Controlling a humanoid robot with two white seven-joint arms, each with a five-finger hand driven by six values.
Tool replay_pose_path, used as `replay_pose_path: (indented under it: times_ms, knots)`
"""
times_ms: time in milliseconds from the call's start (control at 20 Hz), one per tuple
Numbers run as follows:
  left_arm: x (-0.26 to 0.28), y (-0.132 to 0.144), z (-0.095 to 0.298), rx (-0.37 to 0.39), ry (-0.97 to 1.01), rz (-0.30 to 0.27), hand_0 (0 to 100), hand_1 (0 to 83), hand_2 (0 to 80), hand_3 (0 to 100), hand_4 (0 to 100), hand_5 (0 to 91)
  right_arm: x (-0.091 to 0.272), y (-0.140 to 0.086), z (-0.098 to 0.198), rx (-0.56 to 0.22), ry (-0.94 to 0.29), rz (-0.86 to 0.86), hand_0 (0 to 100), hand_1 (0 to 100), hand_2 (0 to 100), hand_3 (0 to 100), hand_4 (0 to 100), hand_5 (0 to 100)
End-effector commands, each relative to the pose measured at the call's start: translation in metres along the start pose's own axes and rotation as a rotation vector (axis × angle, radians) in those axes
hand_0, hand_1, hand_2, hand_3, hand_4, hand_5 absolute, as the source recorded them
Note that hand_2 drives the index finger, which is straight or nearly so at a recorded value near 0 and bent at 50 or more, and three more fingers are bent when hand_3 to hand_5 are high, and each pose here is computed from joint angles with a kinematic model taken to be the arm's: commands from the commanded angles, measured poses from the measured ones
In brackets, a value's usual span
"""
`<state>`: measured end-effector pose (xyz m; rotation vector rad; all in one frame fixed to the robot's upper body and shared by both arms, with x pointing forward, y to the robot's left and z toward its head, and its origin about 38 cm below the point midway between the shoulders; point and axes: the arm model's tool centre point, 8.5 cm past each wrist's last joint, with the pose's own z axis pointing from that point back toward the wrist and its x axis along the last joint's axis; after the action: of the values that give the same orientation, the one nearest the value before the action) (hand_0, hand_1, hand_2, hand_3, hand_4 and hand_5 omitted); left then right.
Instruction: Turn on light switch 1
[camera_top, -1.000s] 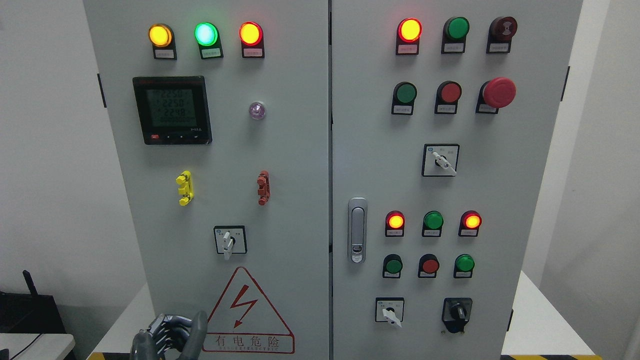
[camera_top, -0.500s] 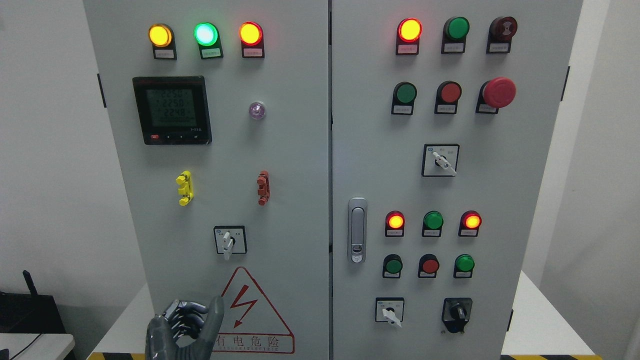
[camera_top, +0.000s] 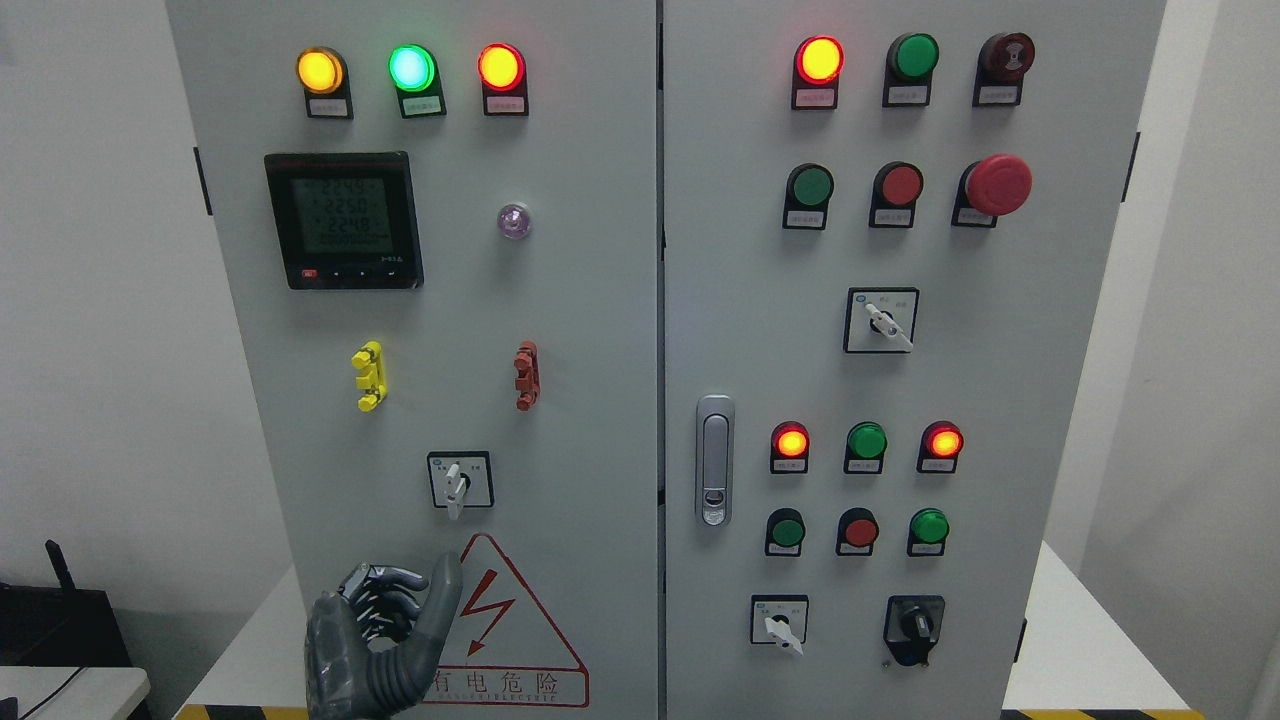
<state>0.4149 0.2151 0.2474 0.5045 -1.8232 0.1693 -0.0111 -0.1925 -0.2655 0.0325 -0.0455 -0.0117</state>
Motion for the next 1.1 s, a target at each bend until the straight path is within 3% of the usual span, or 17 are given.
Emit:
replay_pose_path:
  times_ms: [0,1050]
  knots:
    - [0.014,-0.010,-0.005,-0.012,-0.027,0.013,4,46.5,62.1,87,87,73.2,0.000,0.001,0.000,0.003,0.001,-0.006,12,39,0,0,0,0]
    - [0.029,-0.010,-0.021,0.048,-0.027,-0.022,6,52.9,61.1,87,87,72.9,0.000,0.001,0.000,0.003,0.001,-0.006,12,39,0,0,0,0]
